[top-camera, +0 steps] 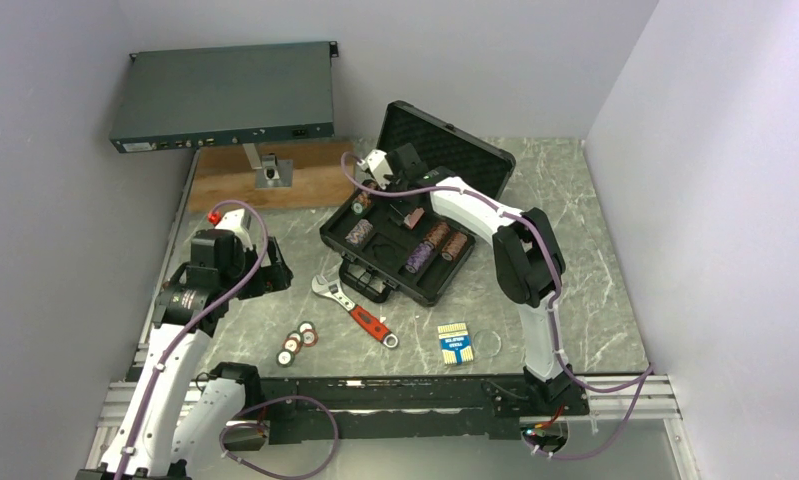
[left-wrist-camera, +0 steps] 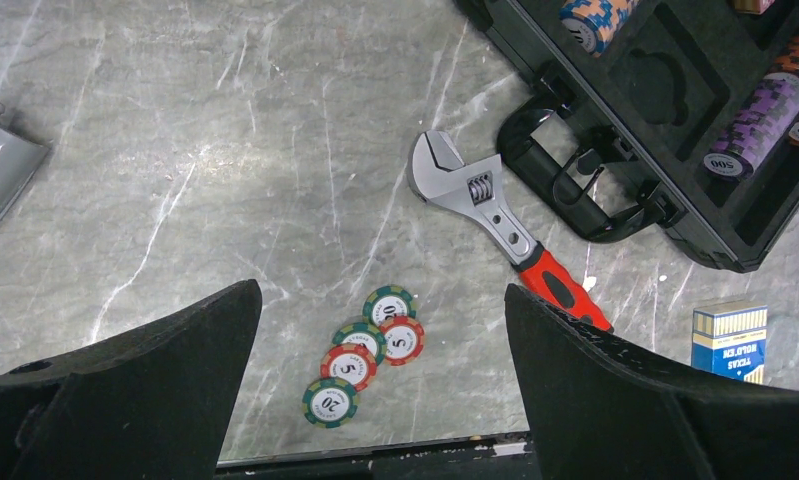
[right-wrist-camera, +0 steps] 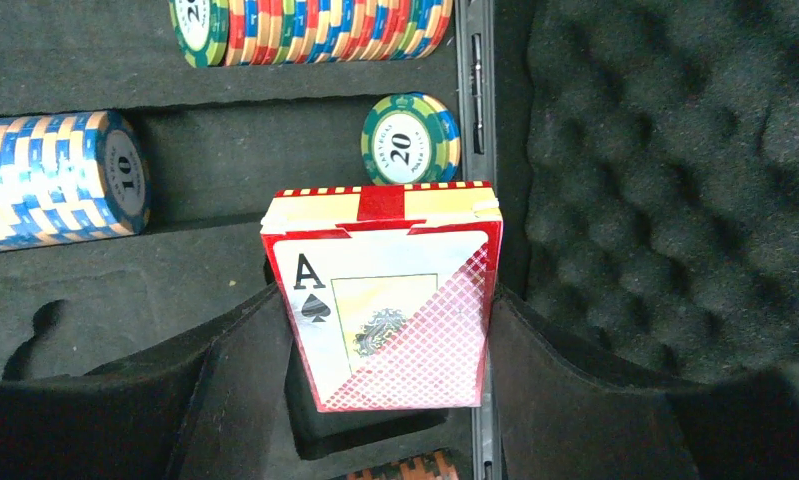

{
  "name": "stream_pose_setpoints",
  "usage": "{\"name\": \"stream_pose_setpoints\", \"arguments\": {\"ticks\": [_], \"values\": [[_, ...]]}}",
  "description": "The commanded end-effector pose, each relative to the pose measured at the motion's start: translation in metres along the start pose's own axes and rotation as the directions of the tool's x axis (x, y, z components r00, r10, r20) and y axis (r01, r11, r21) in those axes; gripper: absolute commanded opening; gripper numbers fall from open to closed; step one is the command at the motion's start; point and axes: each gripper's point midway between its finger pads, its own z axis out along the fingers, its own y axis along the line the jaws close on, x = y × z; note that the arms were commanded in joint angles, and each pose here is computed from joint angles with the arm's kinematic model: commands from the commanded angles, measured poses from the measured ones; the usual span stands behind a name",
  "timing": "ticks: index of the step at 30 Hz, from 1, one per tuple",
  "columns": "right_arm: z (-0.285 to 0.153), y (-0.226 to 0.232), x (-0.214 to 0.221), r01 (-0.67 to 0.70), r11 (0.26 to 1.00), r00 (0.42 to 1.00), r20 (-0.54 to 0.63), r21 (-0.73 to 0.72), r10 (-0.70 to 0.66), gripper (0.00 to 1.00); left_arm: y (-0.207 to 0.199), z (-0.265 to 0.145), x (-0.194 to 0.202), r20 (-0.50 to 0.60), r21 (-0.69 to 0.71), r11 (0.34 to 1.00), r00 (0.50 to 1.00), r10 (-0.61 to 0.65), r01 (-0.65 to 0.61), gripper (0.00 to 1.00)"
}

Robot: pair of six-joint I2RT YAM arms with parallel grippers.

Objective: Pack up texas hold em set

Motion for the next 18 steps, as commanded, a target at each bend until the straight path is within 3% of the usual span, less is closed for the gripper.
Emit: {"name": "stream_pose_setpoints", "arguments": {"ticks": [1,12,18], "values": [[-0.017,-0.003,-0.024,-0.052,0.999,0.997,0.051,-0.01,0.052,0.0,-0.005,-0.005,-0.01,0.039,0.021,1.0,0.999,0.013,-0.014,0.99],[-0.018,0.004,0.004,-0.023,0.999,0.999,-0.033,-0.033,0.022,0.0,-0.004,-0.006,-0.01,0.044,0.017,1.0,0.999,0.011,-0.012,0.99],[-0.036,-0.013,-0.008,-0.001,1.0,1.0,-0.016,0.015,0.002,0.0,-0.004,-0.004,-0.01,0.034,0.013,1.0,0.999,0.01,-0.011,0.99]]}}
